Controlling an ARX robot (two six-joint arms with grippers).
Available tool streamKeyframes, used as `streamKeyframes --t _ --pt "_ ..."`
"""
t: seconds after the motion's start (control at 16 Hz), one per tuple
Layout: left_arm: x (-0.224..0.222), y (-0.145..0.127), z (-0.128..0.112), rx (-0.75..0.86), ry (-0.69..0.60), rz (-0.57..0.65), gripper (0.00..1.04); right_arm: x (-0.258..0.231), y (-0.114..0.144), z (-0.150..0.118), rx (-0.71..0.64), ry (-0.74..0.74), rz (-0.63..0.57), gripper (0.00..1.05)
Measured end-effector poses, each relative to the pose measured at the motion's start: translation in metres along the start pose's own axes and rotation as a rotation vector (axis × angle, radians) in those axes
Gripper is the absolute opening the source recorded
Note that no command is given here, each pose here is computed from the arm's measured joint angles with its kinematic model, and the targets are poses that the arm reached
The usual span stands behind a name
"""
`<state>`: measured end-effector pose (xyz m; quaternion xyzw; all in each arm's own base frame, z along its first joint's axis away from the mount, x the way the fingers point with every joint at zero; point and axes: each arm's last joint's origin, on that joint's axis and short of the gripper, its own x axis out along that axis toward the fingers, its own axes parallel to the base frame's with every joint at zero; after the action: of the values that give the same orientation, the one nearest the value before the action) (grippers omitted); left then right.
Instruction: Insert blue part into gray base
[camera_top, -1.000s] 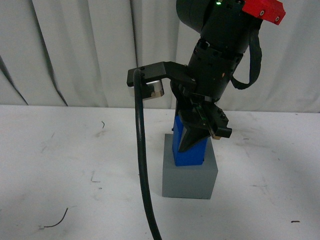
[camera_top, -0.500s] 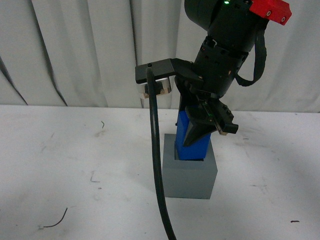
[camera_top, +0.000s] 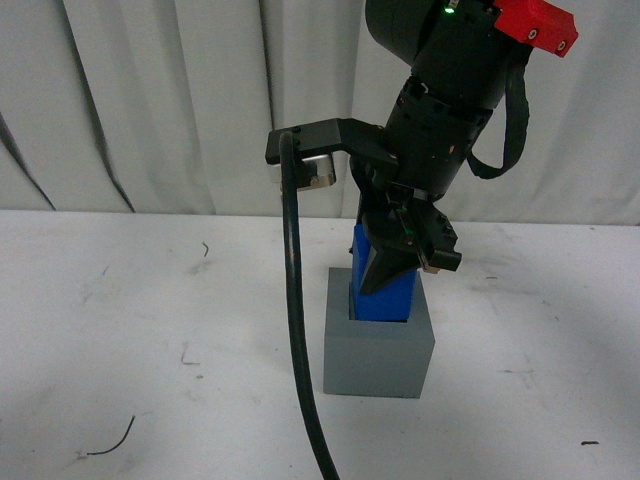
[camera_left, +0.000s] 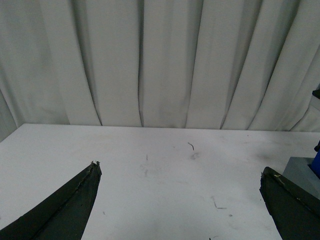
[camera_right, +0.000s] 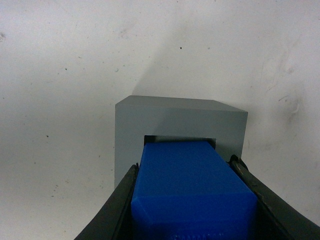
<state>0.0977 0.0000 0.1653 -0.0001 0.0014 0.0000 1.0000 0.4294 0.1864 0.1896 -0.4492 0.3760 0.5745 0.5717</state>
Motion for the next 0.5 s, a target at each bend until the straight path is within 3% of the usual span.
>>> streamKeyframes --t 0.5 --pt "0.0000 0.0000 0.0000 0.000 0.000 0.000 0.98 0.0017 0.0060 -0.0001 0.060 -0.004 -0.020 0.47"
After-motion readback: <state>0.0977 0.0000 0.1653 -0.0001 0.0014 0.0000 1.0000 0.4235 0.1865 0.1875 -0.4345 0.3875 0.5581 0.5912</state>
